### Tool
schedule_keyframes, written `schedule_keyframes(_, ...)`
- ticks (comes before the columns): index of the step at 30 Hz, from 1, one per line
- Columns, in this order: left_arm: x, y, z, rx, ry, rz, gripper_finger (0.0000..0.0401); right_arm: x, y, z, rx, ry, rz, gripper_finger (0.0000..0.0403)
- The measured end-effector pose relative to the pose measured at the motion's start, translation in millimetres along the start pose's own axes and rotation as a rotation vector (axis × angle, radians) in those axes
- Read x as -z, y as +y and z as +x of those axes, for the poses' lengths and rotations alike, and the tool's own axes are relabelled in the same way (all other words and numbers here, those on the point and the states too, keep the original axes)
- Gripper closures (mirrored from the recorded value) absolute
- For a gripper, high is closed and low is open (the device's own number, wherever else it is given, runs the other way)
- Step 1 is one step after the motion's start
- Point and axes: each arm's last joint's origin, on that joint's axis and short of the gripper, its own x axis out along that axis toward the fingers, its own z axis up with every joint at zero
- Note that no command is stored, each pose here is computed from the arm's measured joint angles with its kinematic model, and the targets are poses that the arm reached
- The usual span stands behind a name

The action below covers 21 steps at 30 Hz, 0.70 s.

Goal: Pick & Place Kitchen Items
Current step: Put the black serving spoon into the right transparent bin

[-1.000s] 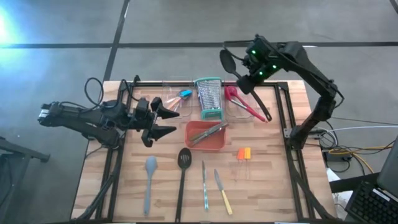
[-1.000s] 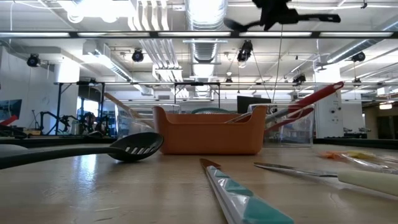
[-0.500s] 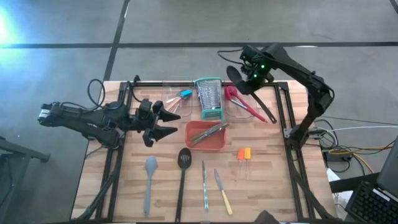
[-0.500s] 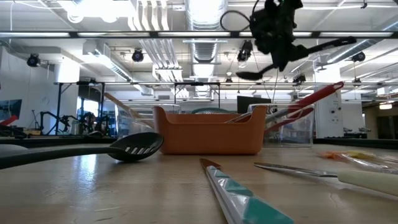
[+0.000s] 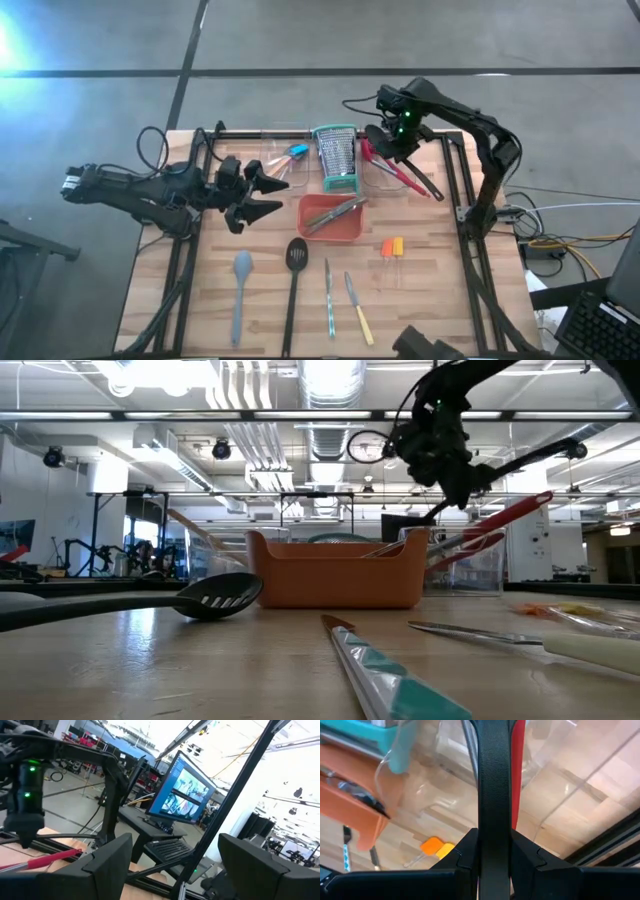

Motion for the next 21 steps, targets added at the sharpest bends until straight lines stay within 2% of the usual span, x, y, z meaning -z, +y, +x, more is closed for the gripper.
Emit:
schedule_keyframes(13, -2.8, -1.7, -0.1, 0.022, -0.026, -0.024, 0.0101, -38.4, -10.0, 46.0, 0.040, 0.158, 0.030, 0.0341)
schedule_keyframes(21, -3.1, -2.1, -0.1, 0.026, -0.030, -0.042, 0.0101, -48.4, -20.3, 55.6, 0.082, 0.176, 0.048, 0.0340)
